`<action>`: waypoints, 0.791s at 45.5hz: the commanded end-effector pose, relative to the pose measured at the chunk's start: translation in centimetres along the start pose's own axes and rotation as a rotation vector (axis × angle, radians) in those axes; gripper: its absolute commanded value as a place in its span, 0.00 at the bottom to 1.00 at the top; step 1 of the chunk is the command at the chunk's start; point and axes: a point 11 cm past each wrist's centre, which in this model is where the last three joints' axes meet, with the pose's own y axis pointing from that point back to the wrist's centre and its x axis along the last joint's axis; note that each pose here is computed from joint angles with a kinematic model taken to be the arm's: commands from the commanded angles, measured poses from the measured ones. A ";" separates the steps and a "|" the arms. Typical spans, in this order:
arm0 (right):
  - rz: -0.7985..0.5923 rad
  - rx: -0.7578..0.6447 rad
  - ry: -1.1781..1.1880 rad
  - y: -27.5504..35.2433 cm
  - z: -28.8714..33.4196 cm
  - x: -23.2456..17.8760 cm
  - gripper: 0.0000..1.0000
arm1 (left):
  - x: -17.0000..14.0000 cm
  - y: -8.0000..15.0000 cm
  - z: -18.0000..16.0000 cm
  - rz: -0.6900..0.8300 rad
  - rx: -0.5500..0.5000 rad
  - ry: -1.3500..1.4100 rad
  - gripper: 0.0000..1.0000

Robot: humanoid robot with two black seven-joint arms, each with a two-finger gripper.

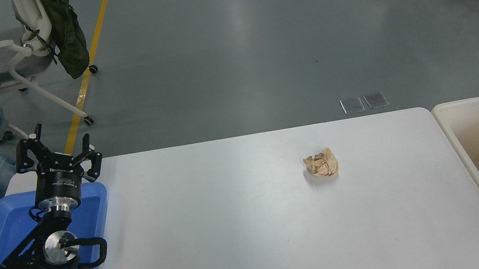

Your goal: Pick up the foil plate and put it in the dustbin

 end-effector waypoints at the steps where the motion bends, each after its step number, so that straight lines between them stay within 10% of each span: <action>1: 0.014 -0.019 -0.004 -0.2 0.5 -0.9 0.00 | 0.0 0.0 0.0 -0.001 0.000 0.001 0.99; 8: 0.057 -0.019 -0.004 -0.1 0.6 -0.2 0.68 | 0.0 0.0 0.0 0.000 0.000 0.000 0.99; 36: -0.015 0.077 0.101 2.2 -3.8 2.0 0.90 | 0.0 0.0 0.0 0.000 0.000 0.000 0.99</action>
